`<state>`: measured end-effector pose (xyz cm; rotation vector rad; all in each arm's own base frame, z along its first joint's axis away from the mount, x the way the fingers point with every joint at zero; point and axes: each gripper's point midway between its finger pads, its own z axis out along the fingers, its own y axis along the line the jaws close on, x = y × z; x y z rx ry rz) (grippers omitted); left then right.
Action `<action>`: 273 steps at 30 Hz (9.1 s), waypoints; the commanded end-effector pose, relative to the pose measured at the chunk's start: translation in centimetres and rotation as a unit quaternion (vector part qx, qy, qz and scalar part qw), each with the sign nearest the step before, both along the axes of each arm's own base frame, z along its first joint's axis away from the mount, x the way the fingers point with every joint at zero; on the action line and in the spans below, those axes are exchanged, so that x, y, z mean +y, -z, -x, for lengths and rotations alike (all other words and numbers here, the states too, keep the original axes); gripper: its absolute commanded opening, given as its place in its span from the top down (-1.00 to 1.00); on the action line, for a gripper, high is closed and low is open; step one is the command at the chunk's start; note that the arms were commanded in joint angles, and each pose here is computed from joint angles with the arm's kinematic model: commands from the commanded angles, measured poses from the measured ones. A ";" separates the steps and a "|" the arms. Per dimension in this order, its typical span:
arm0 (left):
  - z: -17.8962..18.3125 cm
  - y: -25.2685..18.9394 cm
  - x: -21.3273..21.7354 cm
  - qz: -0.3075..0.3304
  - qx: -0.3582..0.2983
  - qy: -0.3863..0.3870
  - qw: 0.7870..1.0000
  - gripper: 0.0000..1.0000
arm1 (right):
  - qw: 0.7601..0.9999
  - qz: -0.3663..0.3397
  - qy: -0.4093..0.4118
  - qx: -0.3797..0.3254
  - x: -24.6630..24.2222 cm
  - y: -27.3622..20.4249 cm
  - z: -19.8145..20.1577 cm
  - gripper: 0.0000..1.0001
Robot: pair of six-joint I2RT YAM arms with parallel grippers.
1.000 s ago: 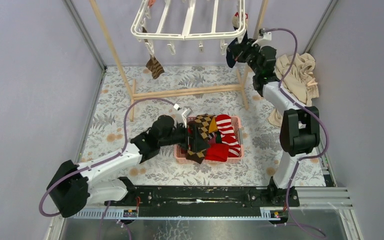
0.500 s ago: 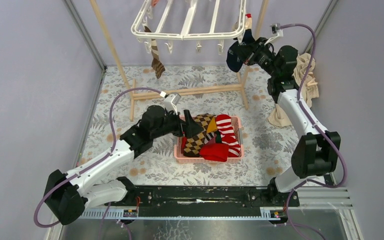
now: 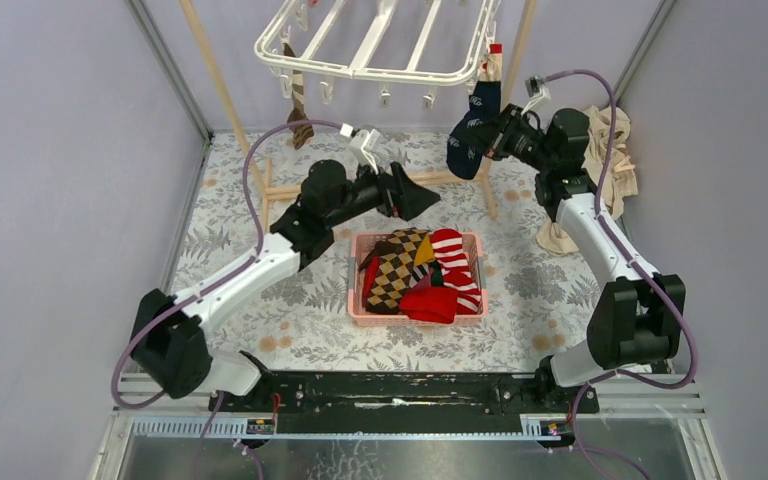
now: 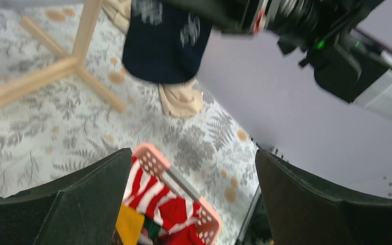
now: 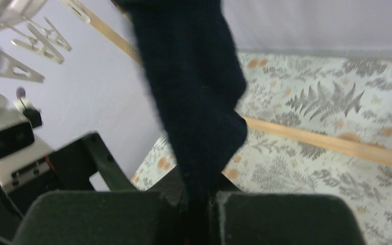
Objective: Remove the socks clipped to the hanger
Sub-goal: Remove the sock from the hanger, then place the sock in the bin, then adjust the sock in the bin.
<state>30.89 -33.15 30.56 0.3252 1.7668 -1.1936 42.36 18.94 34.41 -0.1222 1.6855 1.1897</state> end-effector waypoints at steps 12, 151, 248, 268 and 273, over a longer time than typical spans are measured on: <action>-8.0 -2.0 -2.7 0.117 -0.123 0.041 0.985 -0.97 | 0.996 -0.035 -0.079 0.001 1.4 -0.4 3.8 1.00; 6.2 3.2 -2.3 0.022 0.054 0.160 0.985 0.94 | 0.969 0.122 0.214 -0.027 -4.2 -1.0 0.9 -0.67; 9.5 9.0 6.3 -0.099 0.087 -0.020 0.991 -0.97 | 0.894 0.406 0.059 0.183 7.4 23.1 11.3 -0.56; 9.9 8.3 6.6 -0.096 0.084 -0.018 0.992 -0.97 | 0.913 0.370 0.007 0.171 8.3 23.3 13.1 1.00; 9.7 8.3 6.4 -0.098 0.084 -0.017 0.991 -0.97 | 0.910 0.358 -0.022 0.208 7.2 25.2 16.7 1.00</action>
